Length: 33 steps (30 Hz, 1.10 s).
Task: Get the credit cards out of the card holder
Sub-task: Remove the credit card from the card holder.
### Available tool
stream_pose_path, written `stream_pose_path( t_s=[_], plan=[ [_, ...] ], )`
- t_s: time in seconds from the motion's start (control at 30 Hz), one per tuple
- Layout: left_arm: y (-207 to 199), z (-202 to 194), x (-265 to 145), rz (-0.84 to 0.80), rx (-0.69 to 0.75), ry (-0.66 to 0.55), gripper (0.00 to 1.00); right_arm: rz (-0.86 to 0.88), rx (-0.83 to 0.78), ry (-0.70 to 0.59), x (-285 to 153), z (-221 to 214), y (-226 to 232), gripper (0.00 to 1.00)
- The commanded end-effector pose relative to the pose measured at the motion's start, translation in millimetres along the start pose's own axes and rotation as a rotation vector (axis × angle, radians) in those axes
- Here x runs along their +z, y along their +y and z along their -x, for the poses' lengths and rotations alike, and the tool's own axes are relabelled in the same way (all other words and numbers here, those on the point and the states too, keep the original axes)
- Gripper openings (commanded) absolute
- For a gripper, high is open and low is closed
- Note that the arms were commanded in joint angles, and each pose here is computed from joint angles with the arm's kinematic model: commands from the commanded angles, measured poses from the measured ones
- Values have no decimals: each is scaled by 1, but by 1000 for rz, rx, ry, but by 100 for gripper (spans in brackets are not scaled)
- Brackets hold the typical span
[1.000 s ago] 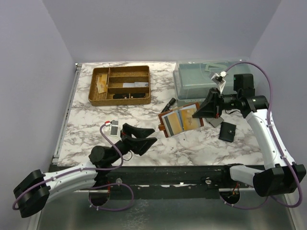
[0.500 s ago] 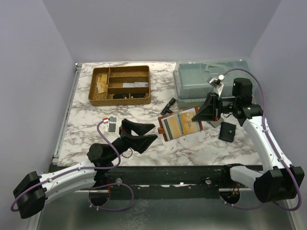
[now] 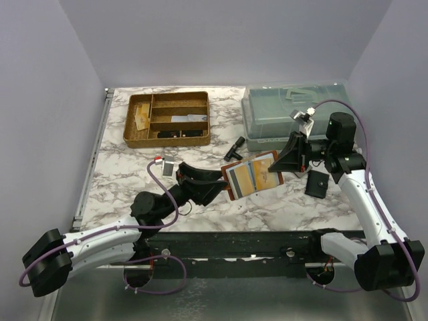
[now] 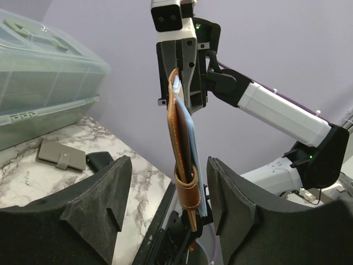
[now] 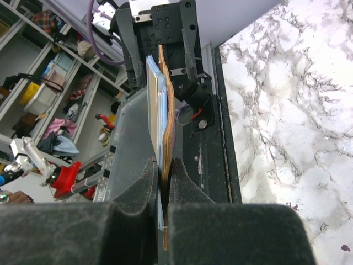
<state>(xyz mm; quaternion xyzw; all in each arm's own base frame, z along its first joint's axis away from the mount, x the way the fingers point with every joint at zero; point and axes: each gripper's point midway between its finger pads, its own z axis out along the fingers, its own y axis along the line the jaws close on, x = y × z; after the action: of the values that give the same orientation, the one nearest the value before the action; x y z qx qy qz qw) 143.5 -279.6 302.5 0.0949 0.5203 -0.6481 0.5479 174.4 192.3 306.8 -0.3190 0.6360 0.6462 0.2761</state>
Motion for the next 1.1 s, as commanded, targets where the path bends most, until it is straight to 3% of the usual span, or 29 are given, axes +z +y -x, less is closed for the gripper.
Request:
stream_pose_path(
  t_s=[0.0, 0.13, 0.5, 0.77, 1.07],
  plan=[
    [4, 6, 11, 26, 9, -17, 60, 141, -60, 52, -5, -2, 34, 0],
    [13, 2, 9, 60, 6, -14, 50, 139, -58, 50, -5, -2, 33, 0],
    [9, -3, 7, 36, -10, 14, 50, 128, -48, 43, -4, 1, 28, 0],
    [9, 9, -3, 57, 6, -41, 49, 119, -46, 38, -4, 1, 26, 0],
    [7, 1, 6, 45, -8, 6, 47, 86, -44, 22, -3, 7, 19, 0]
  ],
)
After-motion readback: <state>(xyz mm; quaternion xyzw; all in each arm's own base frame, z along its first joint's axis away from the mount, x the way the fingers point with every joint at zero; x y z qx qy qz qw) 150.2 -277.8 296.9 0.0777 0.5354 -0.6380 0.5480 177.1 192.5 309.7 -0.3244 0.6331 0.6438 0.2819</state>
